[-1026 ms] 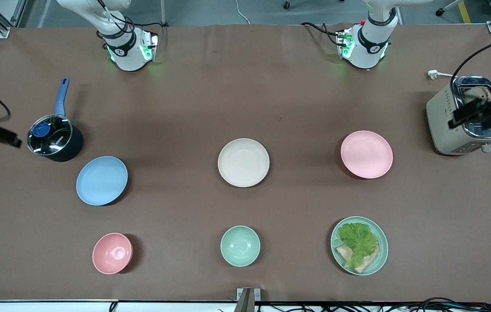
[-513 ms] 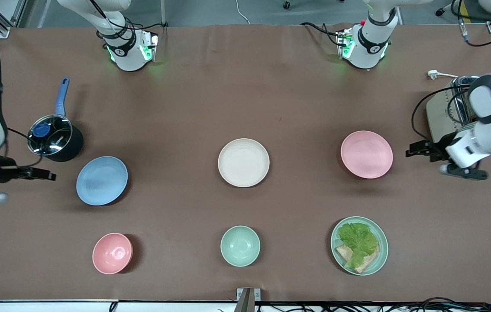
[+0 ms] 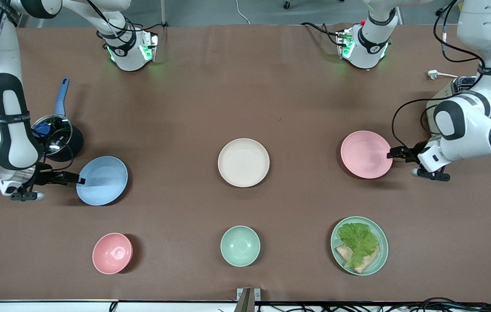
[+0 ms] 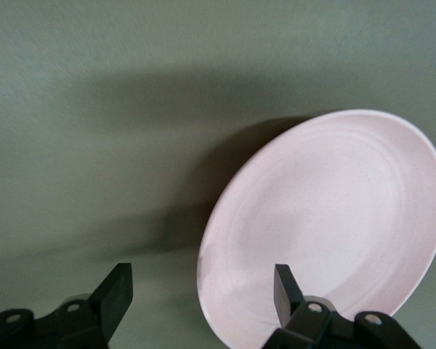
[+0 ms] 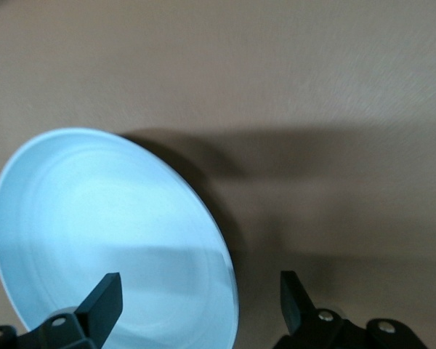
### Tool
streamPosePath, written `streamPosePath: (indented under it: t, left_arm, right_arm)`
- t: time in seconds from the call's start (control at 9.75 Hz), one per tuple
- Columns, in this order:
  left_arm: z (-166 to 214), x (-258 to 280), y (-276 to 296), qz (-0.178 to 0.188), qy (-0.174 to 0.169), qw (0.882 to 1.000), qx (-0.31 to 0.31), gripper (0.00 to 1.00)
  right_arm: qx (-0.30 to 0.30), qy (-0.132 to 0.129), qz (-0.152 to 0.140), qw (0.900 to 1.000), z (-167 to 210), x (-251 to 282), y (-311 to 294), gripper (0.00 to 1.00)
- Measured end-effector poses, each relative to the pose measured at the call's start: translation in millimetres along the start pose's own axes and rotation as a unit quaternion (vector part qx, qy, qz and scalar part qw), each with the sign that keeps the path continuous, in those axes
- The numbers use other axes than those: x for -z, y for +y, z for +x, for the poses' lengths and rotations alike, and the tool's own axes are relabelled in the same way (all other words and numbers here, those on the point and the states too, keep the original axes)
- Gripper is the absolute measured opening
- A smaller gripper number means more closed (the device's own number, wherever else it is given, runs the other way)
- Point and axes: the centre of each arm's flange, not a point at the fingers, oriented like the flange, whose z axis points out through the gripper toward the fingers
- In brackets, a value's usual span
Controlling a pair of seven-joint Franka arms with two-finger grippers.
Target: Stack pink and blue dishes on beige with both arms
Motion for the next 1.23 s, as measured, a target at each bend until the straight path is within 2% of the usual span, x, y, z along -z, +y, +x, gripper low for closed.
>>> streamPosePath:
  t: [0.1,0.31,0.51,0.62,0.72,0.82,1.03,1.23]
  left_arm:
    - [-1.3,-9.2,-1.9,-0.003,-0.008,1.0,0.003,0.67]
    - [-2.0,-16.6,-3.6,-0.004,-0.014,1.0,0.005,0.39]
    - [-1.7,-16.6,-3.4,-0.006,-0.013,1.0,0.007,0.08]
    - [-0.2,-14.5,-2.1,-0.009,-0.009,1.0,0.007,0.04]
    - [4.3,-8.4,5.4,-0.011,-0.001,1.0,0.001,0.04]
    - [11.0,4.0,23.4,-0.013,0.01,1.0,-0.013,0.04]
    - [20.9,34.0,88.7,-0.022,0.028,0.999,-0.041,0.04]
    - [24.9,25.8,176.7,-0.035,0.018,0.999,-0.036,0.04]
  right_arm:
    - [-0.004,-0.006,0.004,1.0,-5.8,-7.6,2.8,0.9]
    - [-0.01,-0.01,0.008,1.0,-11.1,-12.6,5.2,0.56]
    - [-0.022,-0.004,0.012,1.0,-13.1,-9.7,12.4,0.24]
    - [-0.027,0.0,0.012,1.0,-10.8,-4.4,13.5,0.12]
    - [-0.03,0.001,0.017,0.999,-2.7,9.8,7.4,0.06]
    - [-0.034,-0.007,0.017,0.999,10.1,35.9,-3.8,0.06]
    - [-0.047,-0.051,-0.016,0.997,39.3,116.9,-47.2,0.06]
    - [-0.07,-0.066,-0.028,0.995,52.3,174.4,-110.2,0.06]
